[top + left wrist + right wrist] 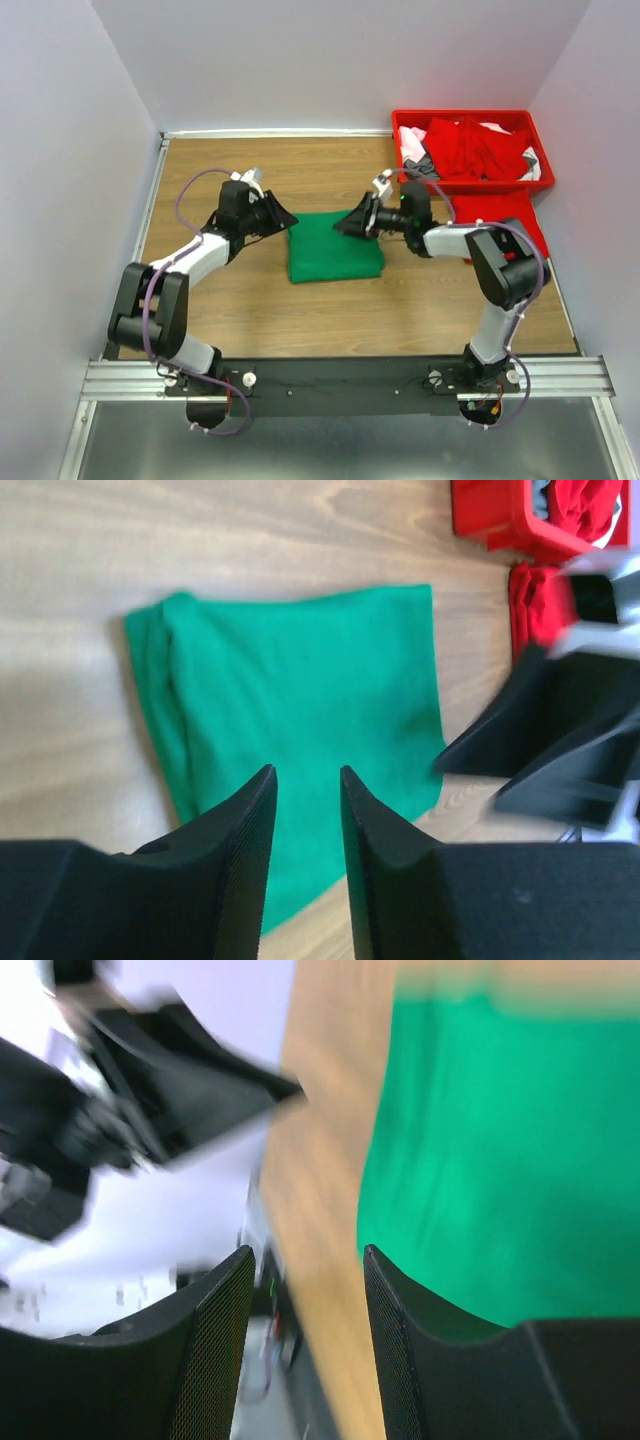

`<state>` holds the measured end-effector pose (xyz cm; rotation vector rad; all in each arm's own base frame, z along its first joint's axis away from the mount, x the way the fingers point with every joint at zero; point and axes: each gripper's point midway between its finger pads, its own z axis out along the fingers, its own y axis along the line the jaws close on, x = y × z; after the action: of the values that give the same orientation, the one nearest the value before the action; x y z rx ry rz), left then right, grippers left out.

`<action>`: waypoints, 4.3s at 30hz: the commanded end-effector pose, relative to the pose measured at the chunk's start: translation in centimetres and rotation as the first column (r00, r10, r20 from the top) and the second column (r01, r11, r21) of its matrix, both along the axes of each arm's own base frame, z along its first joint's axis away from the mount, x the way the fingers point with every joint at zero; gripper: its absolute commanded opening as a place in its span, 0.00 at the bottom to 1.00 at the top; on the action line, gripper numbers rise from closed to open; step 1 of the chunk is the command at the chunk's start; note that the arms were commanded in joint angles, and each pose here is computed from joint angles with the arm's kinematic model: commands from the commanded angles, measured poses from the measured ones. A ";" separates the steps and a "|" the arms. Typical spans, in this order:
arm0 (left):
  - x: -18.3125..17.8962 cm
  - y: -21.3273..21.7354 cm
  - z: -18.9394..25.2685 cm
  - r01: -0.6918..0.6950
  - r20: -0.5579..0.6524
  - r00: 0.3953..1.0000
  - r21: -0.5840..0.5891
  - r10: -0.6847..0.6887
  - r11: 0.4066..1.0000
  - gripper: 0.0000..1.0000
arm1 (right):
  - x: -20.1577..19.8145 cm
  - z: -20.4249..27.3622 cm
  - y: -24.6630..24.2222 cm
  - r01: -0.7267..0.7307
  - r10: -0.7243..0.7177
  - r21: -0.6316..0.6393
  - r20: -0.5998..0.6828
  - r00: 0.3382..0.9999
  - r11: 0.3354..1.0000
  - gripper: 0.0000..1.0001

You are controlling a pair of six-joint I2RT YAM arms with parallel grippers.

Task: Fold and stack the t-shirts
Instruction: Fold the tshirt, then neatly place the folded tshirt to the corner

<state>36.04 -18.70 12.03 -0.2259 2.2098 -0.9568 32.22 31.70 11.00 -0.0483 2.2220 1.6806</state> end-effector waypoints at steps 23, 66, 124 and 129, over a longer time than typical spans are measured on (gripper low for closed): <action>6.6 2.0 -6.8 -0.058 -0.135 0.989 -0.001 0.057 0.998 0.30 | 12.7 -7.5 -11.5 0.452 -0.453 -0.204 0.046 0.891 0.868 0.34; -6.7 -21.5 -8.0 0.245 0.004 0.877 0.856 -0.480 0.455 0.58 | -4.6 -1.6 -27.4 0.555 -0.636 -0.774 0.268 0.723 0.305 1.00; -10.7 -20.3 -1.4 0.305 0.080 0.875 0.675 -0.478 0.672 0.07 | 0.2 -10.2 -3.1 0.193 -0.254 -0.211 -0.319 0.913 0.958 0.14; -11.2 -20.5 -0.1 0.318 0.092 0.873 0.638 -0.480 0.701 0.39 | -0.1 -11.0 -4.4 0.151 -0.256 -0.350 -0.276 0.927 0.925 0.01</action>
<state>25.81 -37.58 8.58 0.7205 2.2715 -0.2282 32.67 28.43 1.73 0.4612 2.4935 1.4616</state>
